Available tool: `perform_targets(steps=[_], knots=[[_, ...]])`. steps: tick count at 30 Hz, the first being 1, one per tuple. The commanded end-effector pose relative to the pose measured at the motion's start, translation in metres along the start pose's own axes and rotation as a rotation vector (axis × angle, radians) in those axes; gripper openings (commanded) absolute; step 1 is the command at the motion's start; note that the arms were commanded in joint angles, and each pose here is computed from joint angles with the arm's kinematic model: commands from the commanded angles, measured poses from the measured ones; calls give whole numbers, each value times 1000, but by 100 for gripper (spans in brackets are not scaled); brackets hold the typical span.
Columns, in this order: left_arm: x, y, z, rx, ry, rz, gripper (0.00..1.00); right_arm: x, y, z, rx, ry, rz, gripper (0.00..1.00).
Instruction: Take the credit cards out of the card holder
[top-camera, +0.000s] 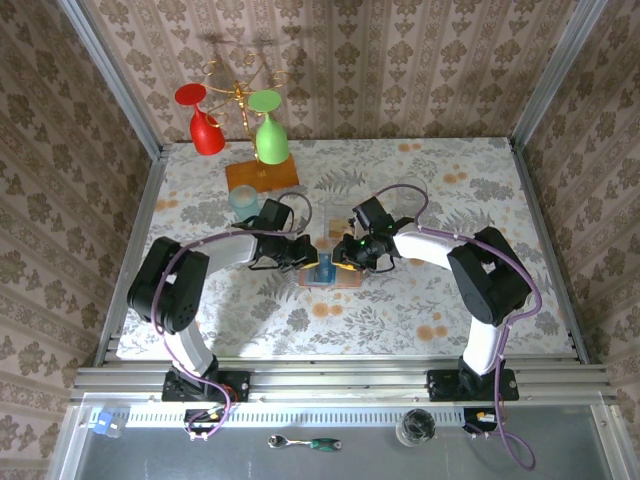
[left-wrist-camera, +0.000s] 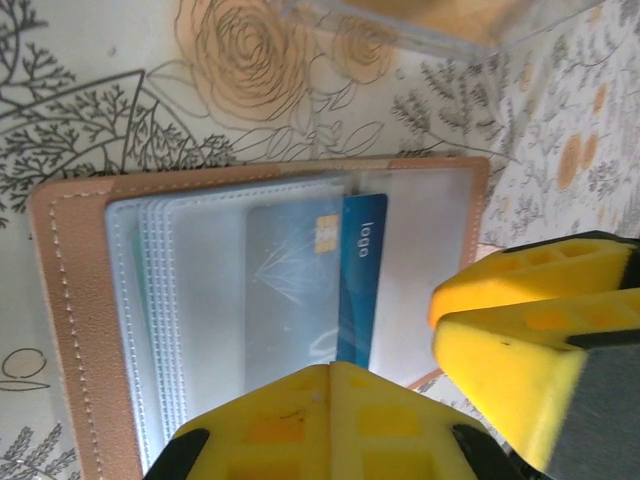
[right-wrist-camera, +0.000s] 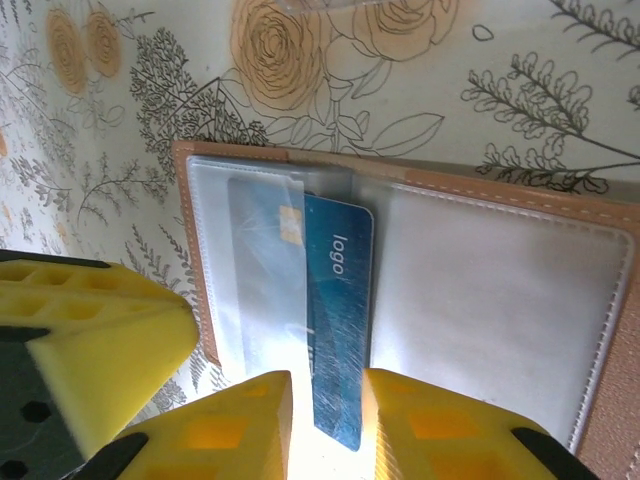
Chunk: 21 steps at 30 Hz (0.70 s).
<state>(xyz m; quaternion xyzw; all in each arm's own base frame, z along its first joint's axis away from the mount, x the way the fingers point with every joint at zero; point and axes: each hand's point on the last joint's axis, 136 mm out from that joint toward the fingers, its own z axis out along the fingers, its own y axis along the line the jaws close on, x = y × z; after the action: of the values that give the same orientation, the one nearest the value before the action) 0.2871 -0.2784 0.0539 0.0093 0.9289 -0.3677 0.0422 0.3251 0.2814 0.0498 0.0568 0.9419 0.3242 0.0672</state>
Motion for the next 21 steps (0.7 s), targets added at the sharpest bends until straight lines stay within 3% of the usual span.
perform_targets(steps=[1,21], knots=[[3,12,6,-41,28,-1,0,0,1,0,-11,-1,1,26],[2,16,1,-69,0,3,1,2,-4,14,-24,35,22,27]])
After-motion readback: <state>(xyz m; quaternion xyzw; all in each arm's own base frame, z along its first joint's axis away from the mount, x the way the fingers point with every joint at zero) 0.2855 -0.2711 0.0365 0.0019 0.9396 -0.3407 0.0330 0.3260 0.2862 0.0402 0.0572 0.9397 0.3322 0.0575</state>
